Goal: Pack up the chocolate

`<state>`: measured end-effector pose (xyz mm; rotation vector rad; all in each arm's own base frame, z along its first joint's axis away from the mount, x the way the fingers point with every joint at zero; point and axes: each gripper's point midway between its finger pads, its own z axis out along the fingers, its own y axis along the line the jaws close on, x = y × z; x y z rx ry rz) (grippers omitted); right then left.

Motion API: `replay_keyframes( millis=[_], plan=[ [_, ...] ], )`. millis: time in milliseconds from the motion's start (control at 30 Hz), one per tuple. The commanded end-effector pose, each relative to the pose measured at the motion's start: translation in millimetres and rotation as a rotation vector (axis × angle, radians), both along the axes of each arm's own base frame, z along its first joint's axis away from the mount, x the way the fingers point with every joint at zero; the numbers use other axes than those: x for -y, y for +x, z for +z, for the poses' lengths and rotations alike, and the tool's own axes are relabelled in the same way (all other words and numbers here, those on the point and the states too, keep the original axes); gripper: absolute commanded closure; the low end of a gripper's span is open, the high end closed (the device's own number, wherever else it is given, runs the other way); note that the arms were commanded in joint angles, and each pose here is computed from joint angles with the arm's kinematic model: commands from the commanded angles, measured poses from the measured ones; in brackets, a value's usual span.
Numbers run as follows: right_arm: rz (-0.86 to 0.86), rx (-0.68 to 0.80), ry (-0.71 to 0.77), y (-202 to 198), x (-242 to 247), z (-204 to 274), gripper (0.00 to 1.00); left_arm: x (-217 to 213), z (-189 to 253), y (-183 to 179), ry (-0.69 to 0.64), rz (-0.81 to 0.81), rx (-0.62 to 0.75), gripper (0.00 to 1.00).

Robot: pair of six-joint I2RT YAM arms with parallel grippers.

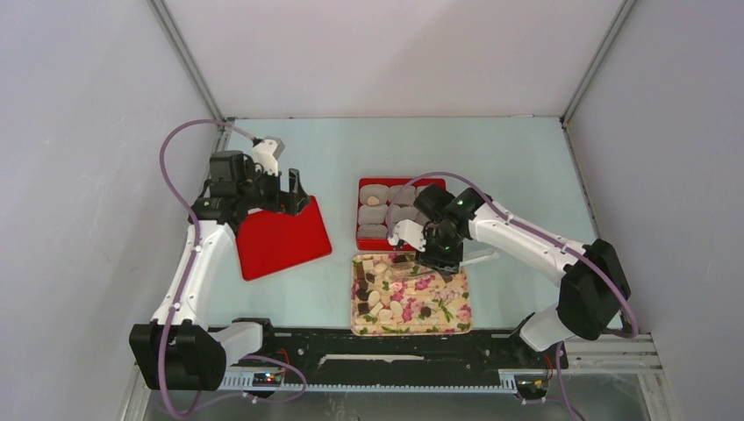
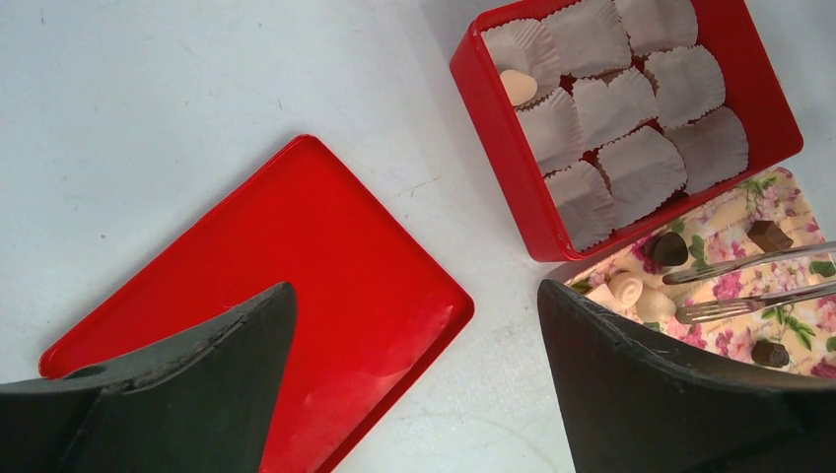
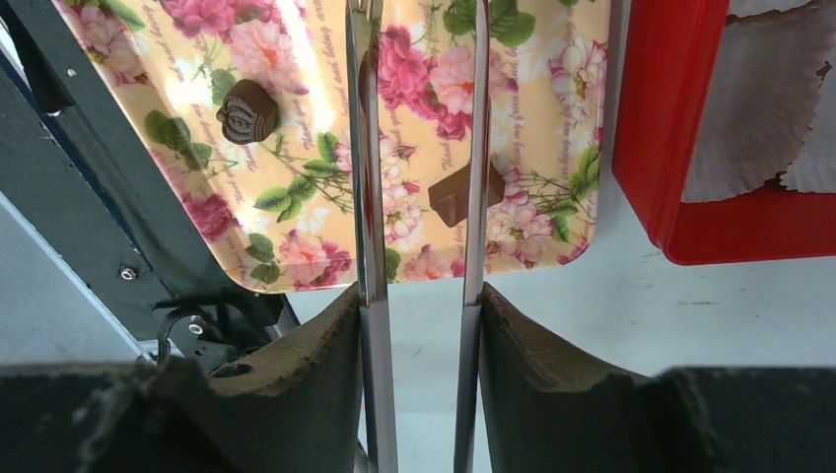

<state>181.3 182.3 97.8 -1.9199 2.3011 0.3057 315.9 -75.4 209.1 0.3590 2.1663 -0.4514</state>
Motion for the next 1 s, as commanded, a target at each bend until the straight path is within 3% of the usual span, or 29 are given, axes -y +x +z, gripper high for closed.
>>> replay_keyframes(
  millis=[0,333,633,967],
  plan=[
    [0.004,0.027,0.043,6,-12,10,0.55,1,-2,-1,0.003,-0.022,0.027,0.03],
    [0.036,-0.021,0.025,5,-25,-2,0.53,1,-3,-2,0.004,-0.025,0.026,0.03],
    [0.039,-0.018,0.057,5,-31,13,0.75,2,-3,-2,-0.001,-0.029,0.026,0.02],
    [0.005,0.067,0.209,8,-18,71,0.77,3,-3,0,-0.004,-0.032,0.022,0.03]
  ],
)
